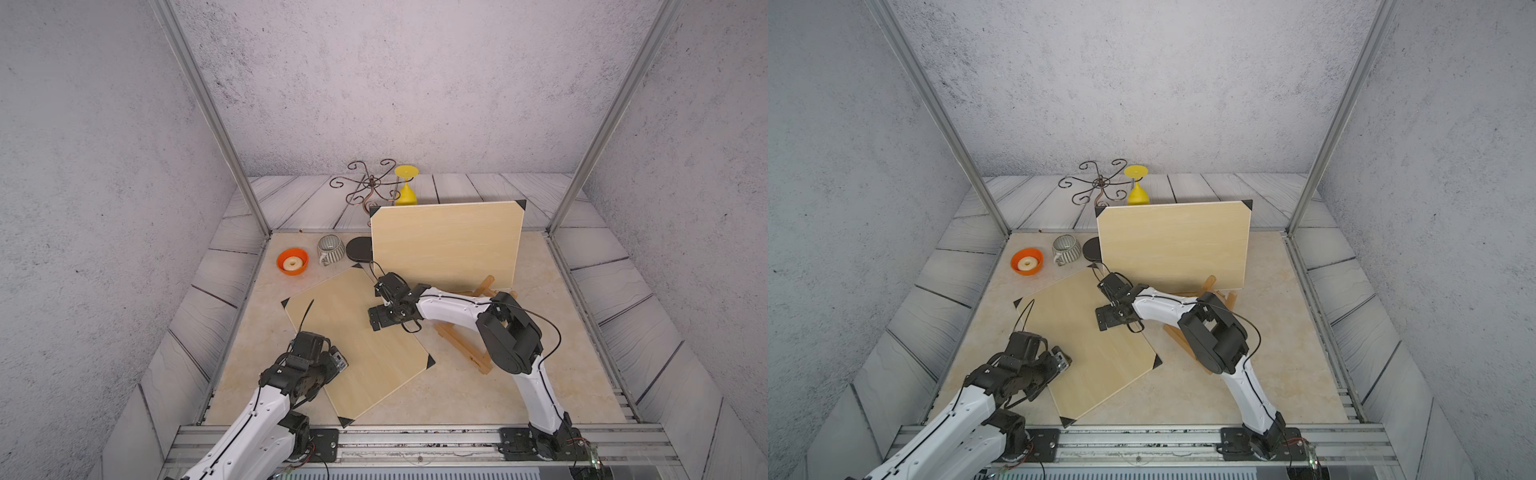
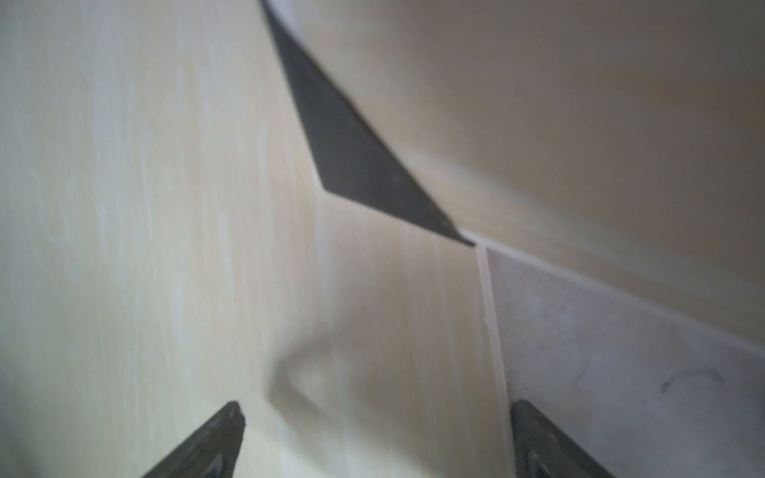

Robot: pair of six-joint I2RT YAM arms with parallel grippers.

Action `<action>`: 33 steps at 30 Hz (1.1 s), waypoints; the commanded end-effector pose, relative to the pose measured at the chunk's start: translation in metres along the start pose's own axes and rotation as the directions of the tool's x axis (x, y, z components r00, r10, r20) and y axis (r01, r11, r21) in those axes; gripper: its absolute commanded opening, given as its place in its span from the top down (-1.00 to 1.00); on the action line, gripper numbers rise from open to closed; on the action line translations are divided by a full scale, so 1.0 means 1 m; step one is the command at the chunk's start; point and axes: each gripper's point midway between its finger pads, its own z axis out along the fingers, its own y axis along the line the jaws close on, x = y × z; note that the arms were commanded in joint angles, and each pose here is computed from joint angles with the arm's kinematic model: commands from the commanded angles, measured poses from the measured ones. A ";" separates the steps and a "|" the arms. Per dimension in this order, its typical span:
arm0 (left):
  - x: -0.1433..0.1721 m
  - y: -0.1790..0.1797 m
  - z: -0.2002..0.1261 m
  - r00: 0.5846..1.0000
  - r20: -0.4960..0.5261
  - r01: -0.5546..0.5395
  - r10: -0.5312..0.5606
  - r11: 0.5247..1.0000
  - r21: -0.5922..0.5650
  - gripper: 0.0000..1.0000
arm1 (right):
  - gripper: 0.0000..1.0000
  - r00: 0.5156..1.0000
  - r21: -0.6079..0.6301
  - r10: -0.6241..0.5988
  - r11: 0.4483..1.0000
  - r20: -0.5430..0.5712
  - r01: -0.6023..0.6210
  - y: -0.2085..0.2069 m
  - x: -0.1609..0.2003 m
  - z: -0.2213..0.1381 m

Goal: Assemble the easel
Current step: Pick up the drawing board from the center of the board.

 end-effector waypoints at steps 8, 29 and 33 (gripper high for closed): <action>0.027 -0.040 -0.007 0.995 -0.096 0.025 -0.009 0.987 0.160 -0.93 | -0.98 0.991 -0.176 -0.104 0.980 -0.086 0.087 0.050 0.023 0.010; 0.012 0.004 -0.008 0.998 0.052 0.044 -0.044 0.999 0.014 -0.93 | -0.98 0.986 -0.200 -0.021 0.980 -0.167 -0.013 0.010 0.041 -0.032; 0.014 0.001 -0.006 0.998 0.038 0.046 -0.048 0.998 0.039 -0.93 | -0.98 0.980 -0.255 -0.012 0.966 -0.200 -0.040 0.019 0.047 -0.034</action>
